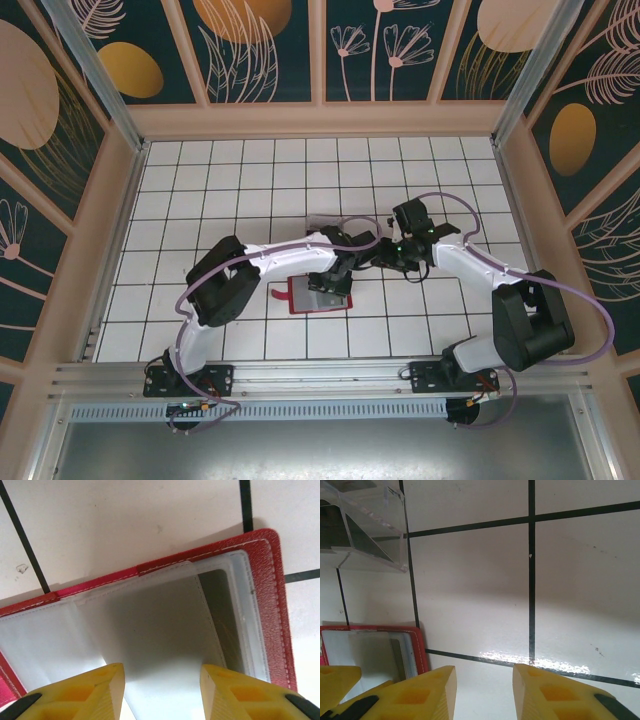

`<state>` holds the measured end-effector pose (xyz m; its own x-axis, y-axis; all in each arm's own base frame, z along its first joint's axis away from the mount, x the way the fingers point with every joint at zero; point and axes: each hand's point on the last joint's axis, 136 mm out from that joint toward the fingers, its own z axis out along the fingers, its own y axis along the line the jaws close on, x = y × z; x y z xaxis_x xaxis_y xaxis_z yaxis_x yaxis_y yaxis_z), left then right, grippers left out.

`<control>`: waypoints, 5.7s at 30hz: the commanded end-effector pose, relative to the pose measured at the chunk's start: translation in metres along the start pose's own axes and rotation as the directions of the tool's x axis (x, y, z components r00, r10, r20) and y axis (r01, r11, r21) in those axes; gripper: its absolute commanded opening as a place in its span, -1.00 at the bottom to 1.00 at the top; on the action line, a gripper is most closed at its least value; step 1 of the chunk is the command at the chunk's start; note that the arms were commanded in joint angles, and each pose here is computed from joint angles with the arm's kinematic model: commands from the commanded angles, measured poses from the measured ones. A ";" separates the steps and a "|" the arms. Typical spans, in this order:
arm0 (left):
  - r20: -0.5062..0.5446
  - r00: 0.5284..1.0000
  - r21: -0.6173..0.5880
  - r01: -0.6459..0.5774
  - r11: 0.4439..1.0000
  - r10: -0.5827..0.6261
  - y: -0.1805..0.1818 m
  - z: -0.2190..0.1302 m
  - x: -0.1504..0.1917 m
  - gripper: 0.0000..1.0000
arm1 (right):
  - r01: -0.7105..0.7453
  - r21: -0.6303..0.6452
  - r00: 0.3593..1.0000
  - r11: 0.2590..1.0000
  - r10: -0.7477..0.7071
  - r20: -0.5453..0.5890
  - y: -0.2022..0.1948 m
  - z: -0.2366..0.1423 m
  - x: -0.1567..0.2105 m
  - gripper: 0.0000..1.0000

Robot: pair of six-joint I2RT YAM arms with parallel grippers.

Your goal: Take the credit cards out of the card holder

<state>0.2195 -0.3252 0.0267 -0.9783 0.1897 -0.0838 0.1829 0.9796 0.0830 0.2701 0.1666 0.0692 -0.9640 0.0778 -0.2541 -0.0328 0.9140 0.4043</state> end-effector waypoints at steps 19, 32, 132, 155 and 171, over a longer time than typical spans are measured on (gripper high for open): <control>0.014 0.998 0.307 0.061 0.950 -0.068 -0.044 -0.009 -0.006 -0.15 | 0.001 -0.015 1.000 1.000 0.000 0.014 0.000 -0.008 0.002 -0.29; 0.016 0.997 0.161 0.068 0.985 -0.071 -0.010 -0.003 0.003 -0.15 | -0.003 -0.016 1.000 1.000 0.004 0.015 0.001 -0.009 0.002 -0.29; 0.026 0.967 0.511 0.205 0.835 -0.253 0.032 0.004 -0.004 -0.41 | 0.093 0.097 0.974 0.991 -0.070 -0.215 0.067 0.063 0.057 -0.30; -0.009 0.983 0.340 0.174 0.924 -0.181 0.053 0.031 0.008 -0.37 | 0.101 0.096 0.969 0.990 -0.076 -0.234 0.064 0.069 0.062 -0.38; 0.031 0.987 0.252 0.147 0.956 -0.160 0.072 0.018 0.007 -0.40 | 0.104 0.098 0.968 0.990 -0.078 -0.239 0.061 0.071 0.064 -0.38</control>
<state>0.2354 -0.2740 0.0169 -0.9885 0.0245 -0.1492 0.0648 0.9604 -0.2712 0.2276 0.2584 0.0206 -0.9934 -0.0834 -0.0787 -0.1041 0.9440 0.3132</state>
